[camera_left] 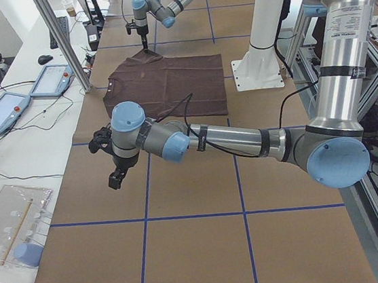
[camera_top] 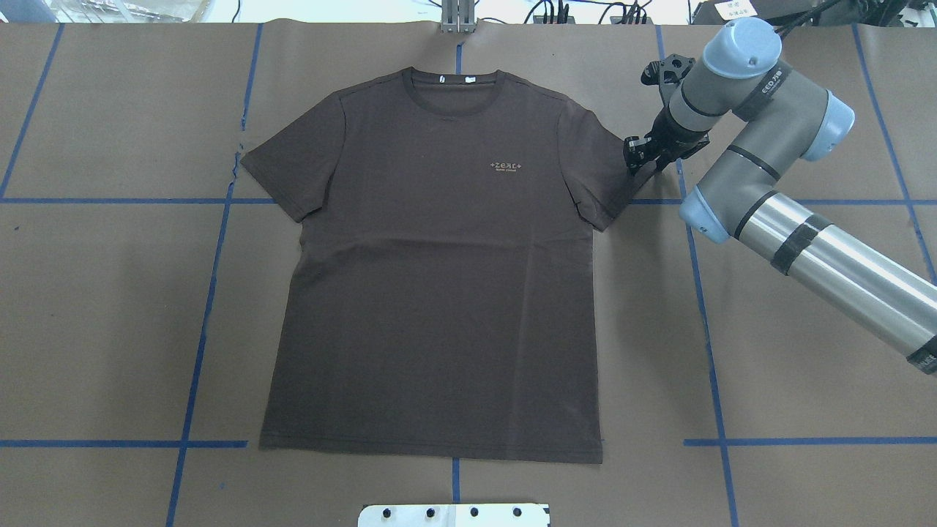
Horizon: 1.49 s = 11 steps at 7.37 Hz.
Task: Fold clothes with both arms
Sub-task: 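Grasp the edge of the sleeve nearest the right gripper, then fold the sleeve inward onto the shirt body toward the collar, release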
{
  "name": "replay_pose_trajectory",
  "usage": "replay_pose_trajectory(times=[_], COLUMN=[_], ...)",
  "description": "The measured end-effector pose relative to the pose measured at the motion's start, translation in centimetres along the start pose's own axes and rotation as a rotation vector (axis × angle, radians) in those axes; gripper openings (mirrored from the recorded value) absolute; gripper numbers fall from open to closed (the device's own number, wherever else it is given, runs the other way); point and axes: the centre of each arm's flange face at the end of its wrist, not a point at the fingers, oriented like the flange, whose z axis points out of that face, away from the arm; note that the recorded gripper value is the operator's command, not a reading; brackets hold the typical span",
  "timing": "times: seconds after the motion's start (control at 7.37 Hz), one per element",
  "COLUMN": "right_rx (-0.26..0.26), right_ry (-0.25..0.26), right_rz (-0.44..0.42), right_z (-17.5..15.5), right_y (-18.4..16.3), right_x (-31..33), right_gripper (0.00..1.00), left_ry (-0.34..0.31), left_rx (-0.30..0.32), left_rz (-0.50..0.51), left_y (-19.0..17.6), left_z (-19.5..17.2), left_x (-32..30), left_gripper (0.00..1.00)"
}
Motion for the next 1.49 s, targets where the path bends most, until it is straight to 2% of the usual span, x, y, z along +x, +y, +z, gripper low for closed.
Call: replay_pose_trajectory(times=[0.41, 0.81, 1.22, 1.49], right_rx=[0.03, 0.099, 0.246, 0.305], right_ry=[-0.021, -0.068, -0.012, 0.038], right_rz=[-0.016, -0.068, -0.125, -0.145], right_z=[-1.8, -5.5, -6.0, -4.4], right_y=[-1.3, -2.9, -3.3, -2.8], right_x=[-1.8, -7.1, -17.5, -22.1], right_gripper=[0.0, 0.0, 0.0, 0.0], left_ry=[-0.001, -0.001, -0.003, -0.003], left_rx=[0.0, 0.003, 0.008, 0.011], left_rz=[-0.003, -0.002, 0.002, 0.003], left_y=[-0.2, -0.6, -1.1, -1.5], left_z=[0.0, -0.1, -0.3, -0.5], left_x=[0.0, 0.1, 0.2, 0.3], left_gripper=[1.0, 1.0, 1.0, 1.0])
